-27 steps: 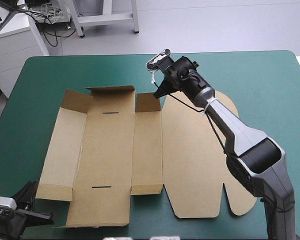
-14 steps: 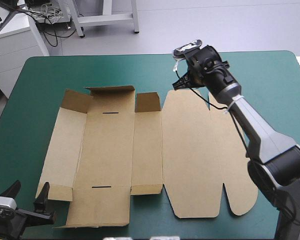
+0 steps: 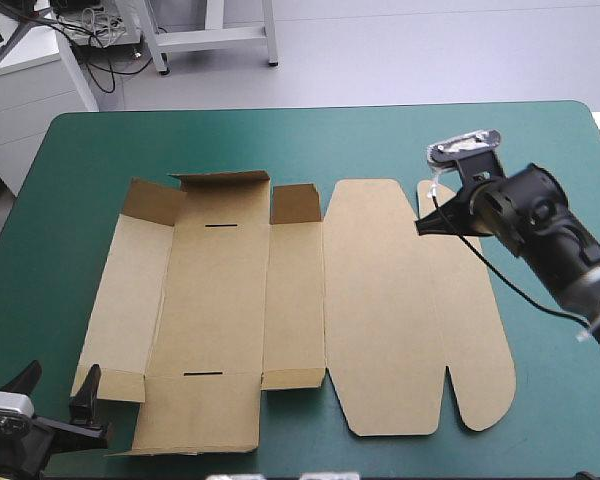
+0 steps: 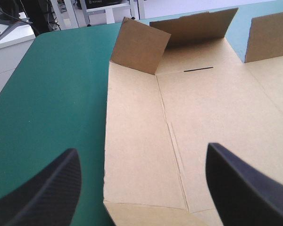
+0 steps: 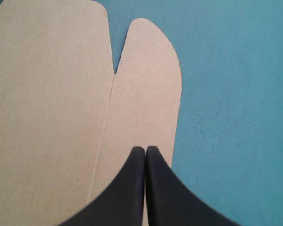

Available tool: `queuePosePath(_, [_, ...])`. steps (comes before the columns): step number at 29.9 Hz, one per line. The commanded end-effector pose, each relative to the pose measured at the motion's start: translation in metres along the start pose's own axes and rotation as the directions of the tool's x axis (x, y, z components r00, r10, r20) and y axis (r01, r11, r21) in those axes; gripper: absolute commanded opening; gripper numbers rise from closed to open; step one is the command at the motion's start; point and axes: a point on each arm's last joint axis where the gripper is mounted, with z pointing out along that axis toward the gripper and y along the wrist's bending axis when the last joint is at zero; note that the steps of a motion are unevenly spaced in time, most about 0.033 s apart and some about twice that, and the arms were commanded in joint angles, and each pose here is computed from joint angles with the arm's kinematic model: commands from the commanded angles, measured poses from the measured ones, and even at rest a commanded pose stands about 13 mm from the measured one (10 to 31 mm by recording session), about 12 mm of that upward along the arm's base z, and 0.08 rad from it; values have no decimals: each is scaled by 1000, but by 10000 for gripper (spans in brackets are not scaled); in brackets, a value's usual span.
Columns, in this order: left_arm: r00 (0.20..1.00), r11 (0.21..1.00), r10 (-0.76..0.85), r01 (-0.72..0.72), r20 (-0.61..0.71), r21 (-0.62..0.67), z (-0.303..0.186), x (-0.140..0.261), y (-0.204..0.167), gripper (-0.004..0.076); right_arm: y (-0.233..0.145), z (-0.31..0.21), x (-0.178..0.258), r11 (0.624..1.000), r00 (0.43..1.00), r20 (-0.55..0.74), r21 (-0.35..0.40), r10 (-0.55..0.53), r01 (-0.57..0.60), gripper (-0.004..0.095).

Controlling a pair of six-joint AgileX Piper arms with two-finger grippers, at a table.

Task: Fold the box

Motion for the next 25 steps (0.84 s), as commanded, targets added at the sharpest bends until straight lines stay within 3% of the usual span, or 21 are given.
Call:
queuePosePath(1, [999,1000,-1,0,37,10,2,-24,-1,525,-14,-36,19,1000,992,126,12,25,-26,-20])
queuePosePath(6, [997,997,74,-73,15,-22,10,-65,1,524,-20,-53,49,999,991,134,15,28,-30,-20])
queuePosePath(11, [964,953,248,-261,-94,-153,34,-101,13,524,-22,-61,70,998,989,134,4,63,-64,-20])
queuePosePath(16, [917,943,254,-305,-306,-133,70,-105,15,525,-20,-64,84,995,988,126,-32,94,-91,-20])
queuePosePath(20, [897,954,233,-285,-376,-91,94,-106,11,524,-18,-62,92,993,988,110,-52,107,-101,-20])
queuePosePath(25, [814,928,263,-361,-517,-96,129,-97,16,524,-16,-59,101,992,989,92,-66,114,-108,-20])
